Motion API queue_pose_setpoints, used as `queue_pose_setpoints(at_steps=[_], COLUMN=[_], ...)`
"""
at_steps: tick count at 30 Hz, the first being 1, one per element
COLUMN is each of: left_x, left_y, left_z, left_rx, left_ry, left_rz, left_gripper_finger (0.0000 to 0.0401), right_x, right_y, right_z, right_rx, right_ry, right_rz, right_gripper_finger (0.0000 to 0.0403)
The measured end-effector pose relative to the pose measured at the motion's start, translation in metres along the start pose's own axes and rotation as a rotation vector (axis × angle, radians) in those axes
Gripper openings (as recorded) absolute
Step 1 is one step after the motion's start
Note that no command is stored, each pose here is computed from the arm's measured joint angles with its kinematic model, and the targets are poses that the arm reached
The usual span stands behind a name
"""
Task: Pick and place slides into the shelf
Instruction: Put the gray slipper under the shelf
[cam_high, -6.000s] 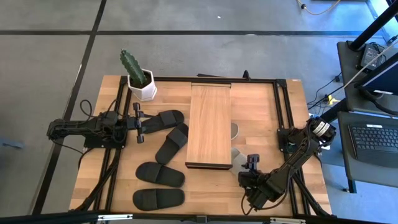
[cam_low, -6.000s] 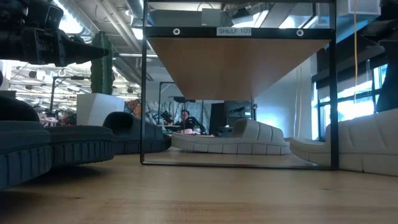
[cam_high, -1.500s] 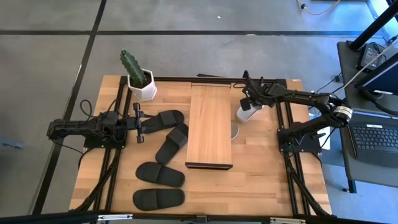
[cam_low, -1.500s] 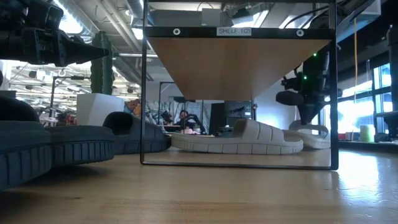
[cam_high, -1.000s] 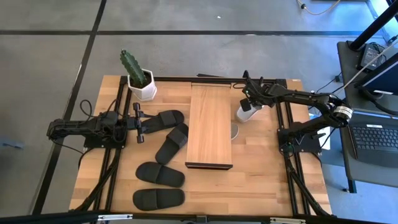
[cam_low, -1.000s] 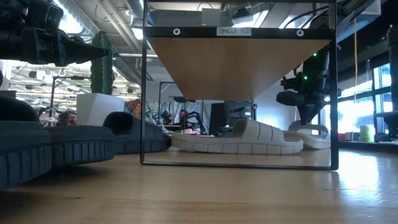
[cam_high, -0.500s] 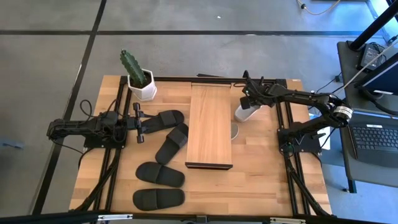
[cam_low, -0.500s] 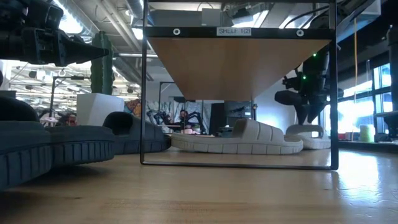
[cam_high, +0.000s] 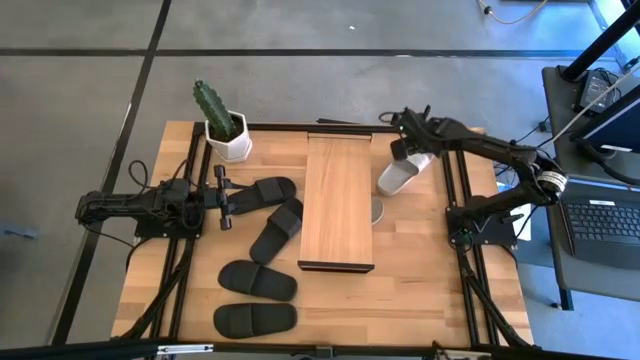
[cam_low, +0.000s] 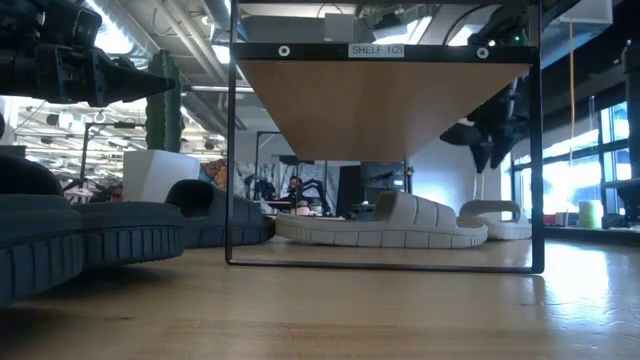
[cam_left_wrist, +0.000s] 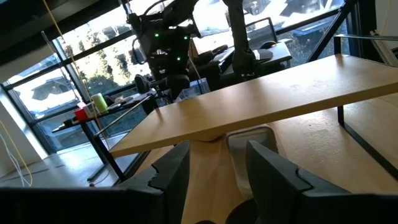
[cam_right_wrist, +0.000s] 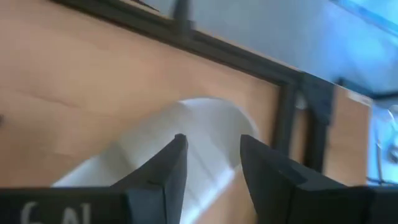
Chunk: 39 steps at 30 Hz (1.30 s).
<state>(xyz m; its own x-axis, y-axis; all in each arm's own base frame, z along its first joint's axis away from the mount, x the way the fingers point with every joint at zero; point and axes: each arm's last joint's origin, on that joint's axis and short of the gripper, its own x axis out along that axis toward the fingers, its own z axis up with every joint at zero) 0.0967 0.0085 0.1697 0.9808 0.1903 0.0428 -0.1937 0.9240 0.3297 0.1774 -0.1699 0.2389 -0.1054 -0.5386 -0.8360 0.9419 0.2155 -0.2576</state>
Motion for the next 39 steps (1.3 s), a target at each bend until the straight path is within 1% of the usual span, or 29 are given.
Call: queue_pose_setpoints(at_steps=[5,11,17,24,28,31,39], left_x=[0.0,0.0,0.0,0.0,0.0,0.0,0.0], left_y=[0.0,0.0,0.0,0.0,0.0,0.0,0.0], left_z=[0.0,0.0,0.0,0.0,0.0,0.0,0.0], left_rx=[0.0,0.0,0.0,-0.001,-0.002,-0.002,-0.003], left_ry=[0.0,0.0,0.0,0.0,0.0,0.0,0.0], left_rz=[0.0,0.0,0.0,0.0,0.0,0.0,0.0], left_gripper_finger=[0.0147,0.0147,0.0147,0.0147,0.0147,0.0147,0.0147], right_x=[0.004,0.009,0.014,0.045,0.064,0.075,0.094], right_y=[-0.025,-0.035,-0.032,-0.021,-0.019,-0.018,-0.011], right_z=[0.008,0.011,0.012,0.011,0.011,0.01,0.005], right_rx=[0.039,0.076,0.07,0.028,0.018,0.033,-0.011], right_ry=[0.074,0.101,0.117,0.215,0.277,0.31,0.397], right_rz=[-0.07,-0.067,-0.074,-0.132,-0.168,-0.188,-0.176], right_gripper_finger=[0.0149,0.0149,0.0149,0.0149,0.0149,0.0149,0.0149])
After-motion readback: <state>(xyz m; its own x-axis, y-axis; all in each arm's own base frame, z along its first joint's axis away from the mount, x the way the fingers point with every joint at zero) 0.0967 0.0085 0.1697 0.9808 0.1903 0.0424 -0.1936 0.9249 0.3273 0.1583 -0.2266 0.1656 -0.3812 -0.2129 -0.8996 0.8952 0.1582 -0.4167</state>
